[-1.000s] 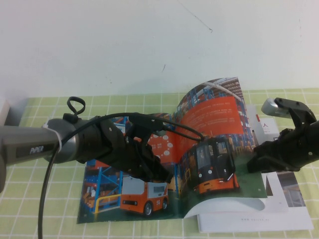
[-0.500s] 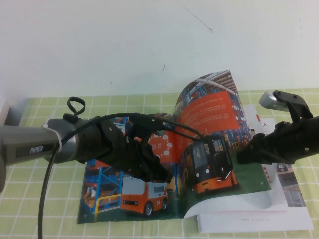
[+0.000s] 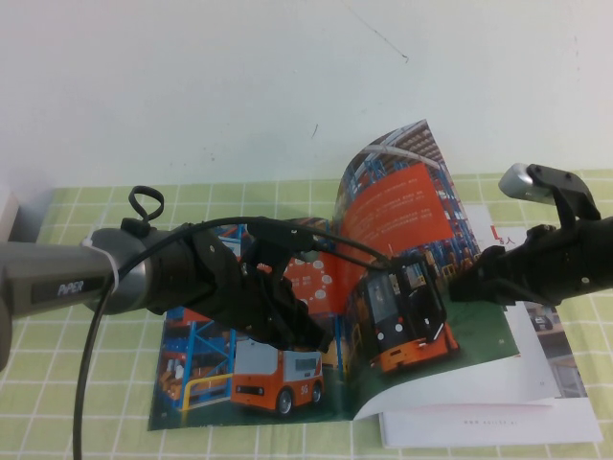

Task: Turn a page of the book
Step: Open the closed book

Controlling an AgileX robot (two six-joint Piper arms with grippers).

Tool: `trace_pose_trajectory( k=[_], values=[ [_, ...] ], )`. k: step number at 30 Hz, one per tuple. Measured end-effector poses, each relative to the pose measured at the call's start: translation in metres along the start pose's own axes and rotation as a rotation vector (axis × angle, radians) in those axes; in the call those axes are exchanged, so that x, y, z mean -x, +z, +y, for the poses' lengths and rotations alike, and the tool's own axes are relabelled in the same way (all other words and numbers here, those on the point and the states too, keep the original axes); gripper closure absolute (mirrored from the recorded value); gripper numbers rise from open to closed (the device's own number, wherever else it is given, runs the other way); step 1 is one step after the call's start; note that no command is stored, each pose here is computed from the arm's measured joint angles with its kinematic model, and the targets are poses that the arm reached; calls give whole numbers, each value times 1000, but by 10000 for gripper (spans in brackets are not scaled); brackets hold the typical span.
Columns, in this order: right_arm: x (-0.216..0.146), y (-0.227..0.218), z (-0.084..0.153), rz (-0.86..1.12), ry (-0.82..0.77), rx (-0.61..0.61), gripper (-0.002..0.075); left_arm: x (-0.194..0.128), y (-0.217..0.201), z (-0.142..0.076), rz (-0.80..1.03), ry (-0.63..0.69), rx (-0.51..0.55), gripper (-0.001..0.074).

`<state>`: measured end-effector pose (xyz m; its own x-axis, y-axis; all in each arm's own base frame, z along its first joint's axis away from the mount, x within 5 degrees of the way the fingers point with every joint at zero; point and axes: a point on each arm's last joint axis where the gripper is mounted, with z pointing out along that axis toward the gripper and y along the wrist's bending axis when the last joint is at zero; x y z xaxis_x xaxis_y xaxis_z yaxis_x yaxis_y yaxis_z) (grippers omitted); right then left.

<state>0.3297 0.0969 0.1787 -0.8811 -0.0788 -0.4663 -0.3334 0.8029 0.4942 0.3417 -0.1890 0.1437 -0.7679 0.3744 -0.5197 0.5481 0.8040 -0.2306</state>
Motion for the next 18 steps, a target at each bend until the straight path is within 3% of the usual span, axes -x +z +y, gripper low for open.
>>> trace_pose_trajectory(
  k=[5,18],
  values=[
    [1,0,3,-7,25,34,308,0,0,0,0,0,0,739],
    [2,-1,12,-24,12,130,505,0,0,0,0,0,0,739]
  ],
)
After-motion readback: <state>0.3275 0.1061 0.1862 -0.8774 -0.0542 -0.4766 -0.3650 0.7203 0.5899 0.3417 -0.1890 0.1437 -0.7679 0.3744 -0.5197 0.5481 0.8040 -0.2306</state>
